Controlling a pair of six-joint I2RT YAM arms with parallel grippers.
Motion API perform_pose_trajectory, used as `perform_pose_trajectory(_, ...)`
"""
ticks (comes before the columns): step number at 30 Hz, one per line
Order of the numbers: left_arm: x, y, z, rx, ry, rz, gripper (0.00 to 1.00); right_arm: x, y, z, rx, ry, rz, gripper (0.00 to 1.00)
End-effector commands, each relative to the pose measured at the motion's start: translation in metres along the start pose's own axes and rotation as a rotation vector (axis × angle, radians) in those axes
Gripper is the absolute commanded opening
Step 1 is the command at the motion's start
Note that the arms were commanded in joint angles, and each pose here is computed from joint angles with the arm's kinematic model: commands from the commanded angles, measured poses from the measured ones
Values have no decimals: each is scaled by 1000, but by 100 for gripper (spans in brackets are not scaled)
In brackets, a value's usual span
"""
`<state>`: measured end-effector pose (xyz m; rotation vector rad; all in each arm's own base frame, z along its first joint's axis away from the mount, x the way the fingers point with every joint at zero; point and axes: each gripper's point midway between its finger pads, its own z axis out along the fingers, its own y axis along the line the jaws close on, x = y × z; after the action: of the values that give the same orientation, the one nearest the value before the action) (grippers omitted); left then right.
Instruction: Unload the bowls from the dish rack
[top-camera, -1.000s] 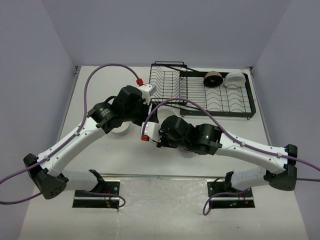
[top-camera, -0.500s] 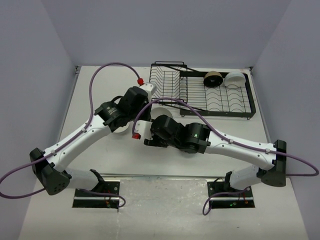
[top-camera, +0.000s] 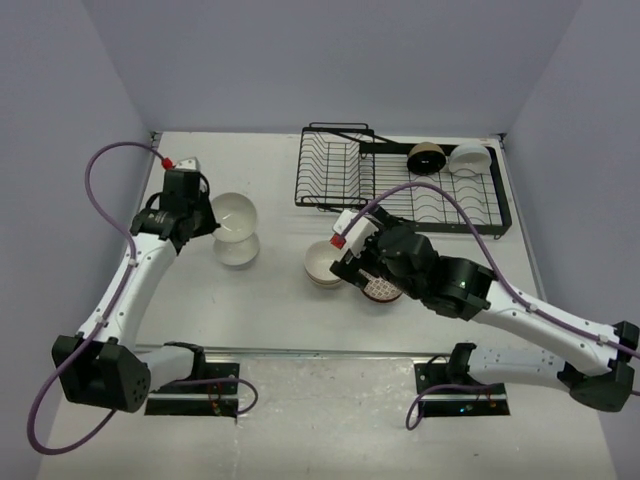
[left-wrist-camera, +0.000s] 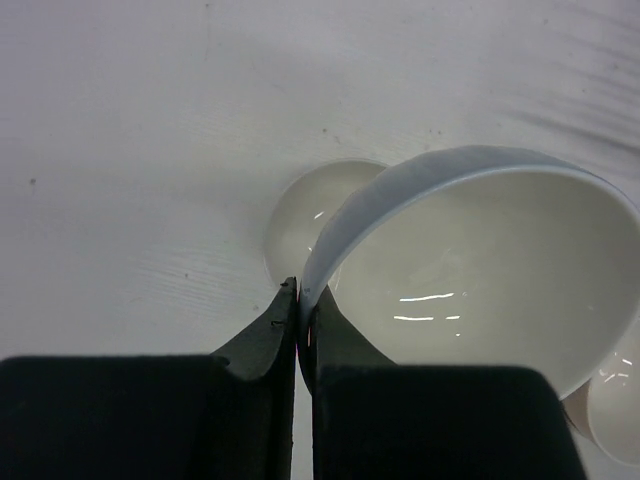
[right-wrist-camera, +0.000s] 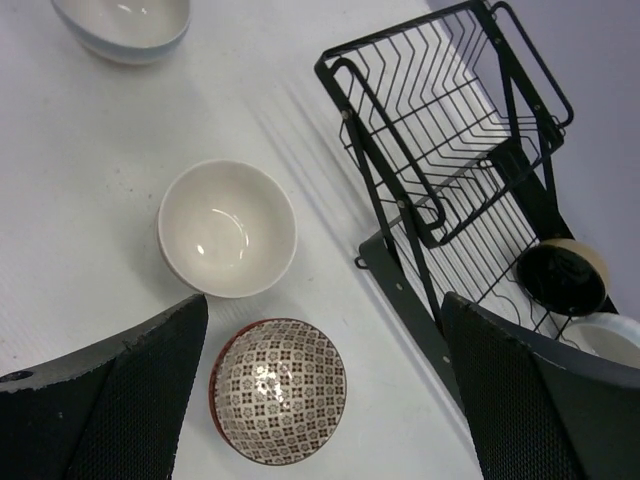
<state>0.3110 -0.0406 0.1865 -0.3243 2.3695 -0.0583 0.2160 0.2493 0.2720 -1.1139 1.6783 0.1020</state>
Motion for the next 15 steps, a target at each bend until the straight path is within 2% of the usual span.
perform_pose_trajectory(1,-24,1,15,61,-99,-86,0,-9,-11,-3,63,-65,83,99)
perform_pose_trajectory(6,-3,2,46,84,23,-102,0,-9,-16,-10,75,-89,109,99)
perform_pose_trajectory(15,16,8,66,53,100,-76,0,1,-4,-7,38,-94,116,99)
